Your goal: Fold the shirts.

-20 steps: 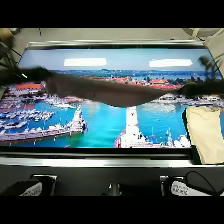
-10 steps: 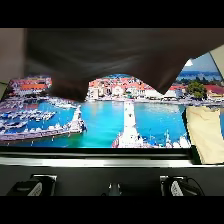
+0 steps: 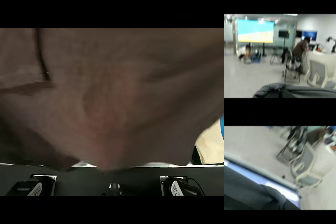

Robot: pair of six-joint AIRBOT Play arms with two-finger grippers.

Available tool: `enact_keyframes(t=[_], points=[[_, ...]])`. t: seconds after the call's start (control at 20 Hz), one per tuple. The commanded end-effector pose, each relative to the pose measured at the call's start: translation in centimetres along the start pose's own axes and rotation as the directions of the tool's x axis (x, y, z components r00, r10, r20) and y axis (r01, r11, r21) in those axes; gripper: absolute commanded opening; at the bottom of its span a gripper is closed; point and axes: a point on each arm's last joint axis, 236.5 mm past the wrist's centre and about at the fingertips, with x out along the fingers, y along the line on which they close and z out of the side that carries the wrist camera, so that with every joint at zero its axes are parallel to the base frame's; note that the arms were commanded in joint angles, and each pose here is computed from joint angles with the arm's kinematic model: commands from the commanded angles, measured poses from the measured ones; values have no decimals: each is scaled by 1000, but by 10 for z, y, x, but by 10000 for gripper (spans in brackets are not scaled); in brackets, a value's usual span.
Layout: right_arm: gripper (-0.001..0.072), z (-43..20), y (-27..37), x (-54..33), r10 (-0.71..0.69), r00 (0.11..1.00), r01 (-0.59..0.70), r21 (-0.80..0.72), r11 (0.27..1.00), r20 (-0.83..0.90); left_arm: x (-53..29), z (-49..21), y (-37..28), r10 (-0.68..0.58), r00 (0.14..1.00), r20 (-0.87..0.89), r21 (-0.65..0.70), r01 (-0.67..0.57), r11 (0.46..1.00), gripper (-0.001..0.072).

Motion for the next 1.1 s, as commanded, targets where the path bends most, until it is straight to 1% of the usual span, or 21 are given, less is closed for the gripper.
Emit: enact_keyframes(t=[0.0,0.05,0.15,0.25,0.35,0.4,0.5,0.6,0.65,0.75,0.85,0.9,1.0,1.05], points=[[25,-79,28,70,210,944,-207,38,978,-256,54,-104,39,57,939,-340,-35,-73,997,19],[25,-114,45,98,313,884,-296,103,950,-346,75,-144,51,58,900,-432,-55,-90,994,19],[25,-185,86,146,502,717,-418,278,865,-485,111,-242,78,56,783,-620,-91,-143,986,20],[25,-245,131,195,582,565,-482,339,808,-584,138,-336,101,43,666,-744,-121,-199,973,20],[26,-285,180,246,602,497,-493,367,789,-625,159,-412,121,34,577,-816,-134,-247,960,20],[26,-297,200,269,600,500,-486,371,791,-625,169,-441,129,34,550,-835,-136,-265,955,20],[26,-307,225,316,571,571,-446,362,819,-590,189,-484,145,47,536,-843,-134,-295,946,20],[26,-303,229,354,516,673,-401,326,856,-529,209,-506,160,78,569,-819,-129,-315,940,20],[26,-298,224,370,479,726,-372,305,877,-493,220,-509,168,100,601,-793,-126,-323,938,20],[26,-292,211,391,417,796,-304,305,902,-439,240,-506,180,137,660,-739,-122,-331,936,20],[26,-298,213,397,409,802,-294,308,905,-436,251,-512,184,141,666,-732,-122,-333,935,20],[26,-308,220,396,427,781,-305,318,897,-456,251,-522,183,135,655,-744,-125,-334,934,20],[27,-328,238,387,483,715,-341,351,872,-505,240,-542,178,107,597,-795,-127,-335,934,20],[28,-330,241,380,500,691,-366,345,864,-522,233,-540,174,91,572,-815,-126,-330,936,20]])
